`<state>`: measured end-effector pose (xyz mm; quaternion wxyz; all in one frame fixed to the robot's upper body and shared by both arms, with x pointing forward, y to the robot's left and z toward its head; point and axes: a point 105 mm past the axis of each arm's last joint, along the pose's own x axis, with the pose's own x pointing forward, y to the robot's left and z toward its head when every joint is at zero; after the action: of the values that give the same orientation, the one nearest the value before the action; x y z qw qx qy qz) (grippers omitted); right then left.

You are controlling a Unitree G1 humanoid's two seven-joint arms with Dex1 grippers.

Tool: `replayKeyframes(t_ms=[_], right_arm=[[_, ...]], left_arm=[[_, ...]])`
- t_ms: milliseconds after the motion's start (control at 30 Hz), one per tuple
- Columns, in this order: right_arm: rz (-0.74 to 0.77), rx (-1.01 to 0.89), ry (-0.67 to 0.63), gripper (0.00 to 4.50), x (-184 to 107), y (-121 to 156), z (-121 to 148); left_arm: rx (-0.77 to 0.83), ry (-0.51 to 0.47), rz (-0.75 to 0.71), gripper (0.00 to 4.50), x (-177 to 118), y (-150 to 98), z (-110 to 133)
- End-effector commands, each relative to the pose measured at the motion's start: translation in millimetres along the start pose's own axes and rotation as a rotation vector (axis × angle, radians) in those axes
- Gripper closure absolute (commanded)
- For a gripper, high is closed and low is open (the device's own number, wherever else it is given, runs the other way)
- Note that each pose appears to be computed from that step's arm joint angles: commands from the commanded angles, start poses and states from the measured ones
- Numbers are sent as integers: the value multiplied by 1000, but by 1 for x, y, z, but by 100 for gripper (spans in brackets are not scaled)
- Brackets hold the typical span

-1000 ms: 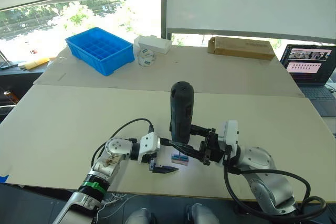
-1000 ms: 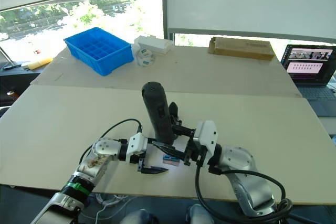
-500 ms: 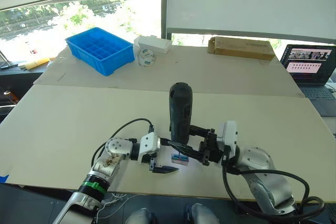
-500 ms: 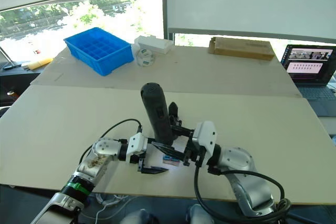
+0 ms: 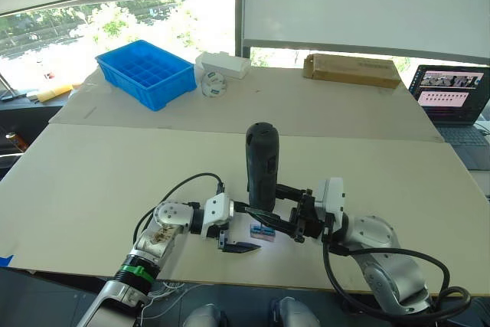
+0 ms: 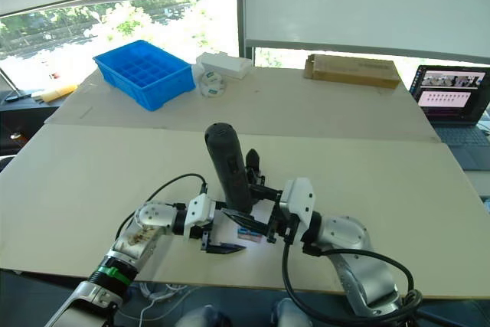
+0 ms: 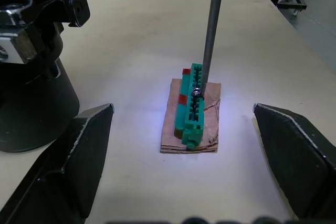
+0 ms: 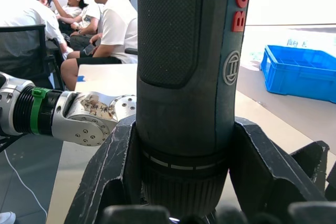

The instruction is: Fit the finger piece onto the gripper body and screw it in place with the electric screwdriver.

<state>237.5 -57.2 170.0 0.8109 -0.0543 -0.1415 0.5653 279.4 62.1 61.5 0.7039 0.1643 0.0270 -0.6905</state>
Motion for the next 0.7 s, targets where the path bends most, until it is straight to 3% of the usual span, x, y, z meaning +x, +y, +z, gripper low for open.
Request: replayKeyframes(t_ms=[33,700], right_arm=[[-4,-46,-48,259,-1,-2,13],[0,-44,-31,259,-2,-4,9]], left_arm=[[-30,24,-35,1,7,-11,-10],[-26,22,-32,1,7,-10,-8]])
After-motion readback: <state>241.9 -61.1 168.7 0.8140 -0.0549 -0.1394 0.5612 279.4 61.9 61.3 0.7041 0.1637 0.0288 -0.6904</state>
